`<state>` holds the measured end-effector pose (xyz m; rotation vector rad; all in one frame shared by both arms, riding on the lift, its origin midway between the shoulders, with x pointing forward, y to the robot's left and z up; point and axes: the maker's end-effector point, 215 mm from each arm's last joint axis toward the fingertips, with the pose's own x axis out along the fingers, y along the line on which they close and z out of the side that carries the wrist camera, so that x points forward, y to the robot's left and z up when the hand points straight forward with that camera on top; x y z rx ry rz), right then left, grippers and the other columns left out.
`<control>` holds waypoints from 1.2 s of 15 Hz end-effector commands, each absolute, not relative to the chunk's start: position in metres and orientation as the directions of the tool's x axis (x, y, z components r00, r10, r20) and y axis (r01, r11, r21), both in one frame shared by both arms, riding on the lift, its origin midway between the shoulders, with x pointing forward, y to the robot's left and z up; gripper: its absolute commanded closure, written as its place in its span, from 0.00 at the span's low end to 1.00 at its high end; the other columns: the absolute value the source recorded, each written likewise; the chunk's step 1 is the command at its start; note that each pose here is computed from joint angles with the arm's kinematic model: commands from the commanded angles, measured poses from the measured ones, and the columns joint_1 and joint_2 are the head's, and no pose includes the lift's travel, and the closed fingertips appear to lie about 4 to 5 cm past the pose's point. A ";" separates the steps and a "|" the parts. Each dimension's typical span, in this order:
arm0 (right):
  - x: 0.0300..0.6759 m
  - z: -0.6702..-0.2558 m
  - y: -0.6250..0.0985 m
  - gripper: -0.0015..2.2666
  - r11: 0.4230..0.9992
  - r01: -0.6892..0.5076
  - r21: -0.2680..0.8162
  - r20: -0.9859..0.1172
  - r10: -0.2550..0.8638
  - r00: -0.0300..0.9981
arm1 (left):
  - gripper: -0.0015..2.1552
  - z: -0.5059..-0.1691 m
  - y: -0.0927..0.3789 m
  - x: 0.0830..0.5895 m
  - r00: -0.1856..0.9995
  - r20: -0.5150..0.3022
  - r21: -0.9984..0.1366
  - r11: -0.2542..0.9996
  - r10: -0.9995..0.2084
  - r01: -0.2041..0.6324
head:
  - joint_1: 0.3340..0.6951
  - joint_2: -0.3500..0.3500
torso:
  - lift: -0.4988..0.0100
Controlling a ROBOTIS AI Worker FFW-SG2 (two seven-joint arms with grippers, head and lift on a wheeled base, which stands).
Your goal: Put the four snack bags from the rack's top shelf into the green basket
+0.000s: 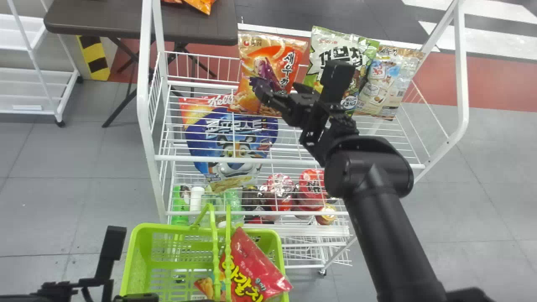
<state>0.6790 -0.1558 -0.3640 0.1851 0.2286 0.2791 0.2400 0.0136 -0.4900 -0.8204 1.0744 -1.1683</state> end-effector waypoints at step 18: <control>0.606 -0.343 -0.134 0.93 0.926 -0.340 0.165 -0.282 0.375 0.883 | 0.99 -0.488 0.026 0.261 0.082 -0.227 -0.918 0.241 -0.970 0.315 | 1.00 0.30 | 0.98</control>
